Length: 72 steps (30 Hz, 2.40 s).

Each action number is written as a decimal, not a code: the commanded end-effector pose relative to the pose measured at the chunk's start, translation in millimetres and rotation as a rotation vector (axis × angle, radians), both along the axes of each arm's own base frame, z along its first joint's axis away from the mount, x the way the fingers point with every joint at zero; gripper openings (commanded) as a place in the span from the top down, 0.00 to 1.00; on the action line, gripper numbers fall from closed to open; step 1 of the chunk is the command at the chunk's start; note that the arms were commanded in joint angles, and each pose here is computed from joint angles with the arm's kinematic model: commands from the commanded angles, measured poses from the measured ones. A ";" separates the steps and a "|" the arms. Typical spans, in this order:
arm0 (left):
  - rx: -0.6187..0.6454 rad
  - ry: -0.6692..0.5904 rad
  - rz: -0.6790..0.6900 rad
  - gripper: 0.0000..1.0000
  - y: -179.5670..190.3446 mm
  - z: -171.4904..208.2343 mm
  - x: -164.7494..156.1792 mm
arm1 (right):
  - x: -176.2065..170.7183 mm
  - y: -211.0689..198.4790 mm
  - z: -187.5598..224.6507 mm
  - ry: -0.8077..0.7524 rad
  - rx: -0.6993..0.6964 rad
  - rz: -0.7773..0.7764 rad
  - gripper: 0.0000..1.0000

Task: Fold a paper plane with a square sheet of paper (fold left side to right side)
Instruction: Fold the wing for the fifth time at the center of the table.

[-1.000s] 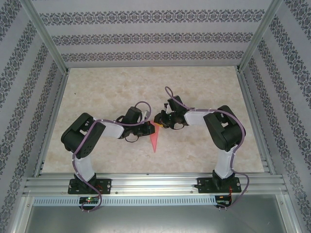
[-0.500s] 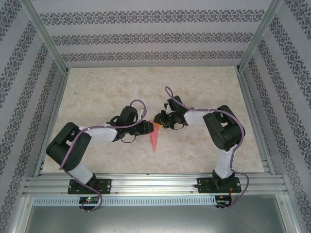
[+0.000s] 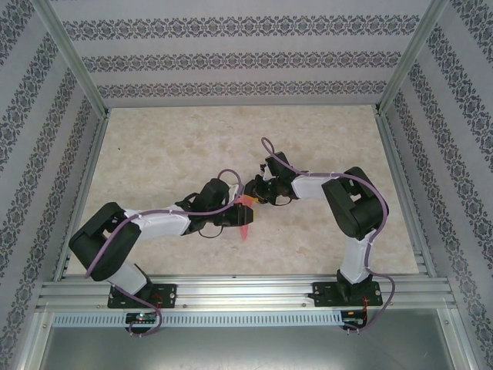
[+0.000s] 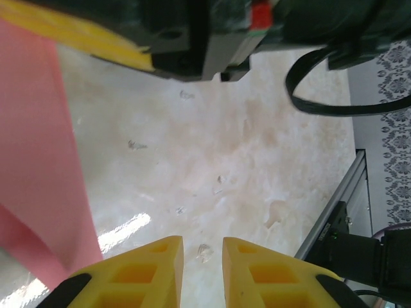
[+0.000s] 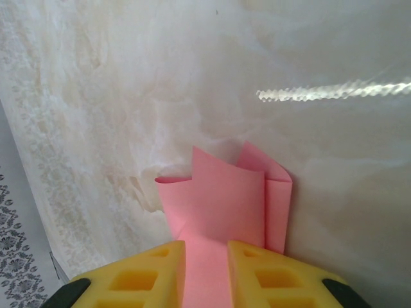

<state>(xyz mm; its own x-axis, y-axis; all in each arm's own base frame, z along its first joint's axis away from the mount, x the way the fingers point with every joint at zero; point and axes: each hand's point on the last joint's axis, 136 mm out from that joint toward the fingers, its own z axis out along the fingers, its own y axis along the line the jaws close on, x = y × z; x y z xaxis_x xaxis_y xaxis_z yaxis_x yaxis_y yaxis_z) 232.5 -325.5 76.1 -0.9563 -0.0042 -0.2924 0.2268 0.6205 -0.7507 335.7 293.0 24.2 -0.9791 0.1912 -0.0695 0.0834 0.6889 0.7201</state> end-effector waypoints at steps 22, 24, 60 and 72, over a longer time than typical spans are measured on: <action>0.120 0.106 -0.006 0.84 11.4 -74.0 -21.5 | -20.2 -9.4 52.4 -0.124 -0.016 0.048 0.74; 0.126 0.110 -0.010 0.84 11.3 -76.7 -22.2 | -31.9 -5.5 48.3 -0.103 -0.018 0.061 0.75; 0.243 0.150 0.007 0.91 26.6 -105.7 -28.3 | -50.1 -2.1 -19.2 -0.009 -0.205 0.045 0.88; 0.297 0.160 0.008 0.92 33.0 -117.3 -35.1 | -28.4 -5.9 -18.3 -0.070 -0.187 0.041 0.88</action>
<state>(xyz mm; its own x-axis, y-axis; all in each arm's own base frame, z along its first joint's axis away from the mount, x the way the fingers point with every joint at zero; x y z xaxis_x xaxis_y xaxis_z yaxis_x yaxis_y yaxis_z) 222.9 -312.1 11.9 -0.9812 -0.0013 -0.1932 0.1360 0.7057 -0.6954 282.2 297.4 13.0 -0.9905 0.1015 -0.0928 0.0224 0.7847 0.6195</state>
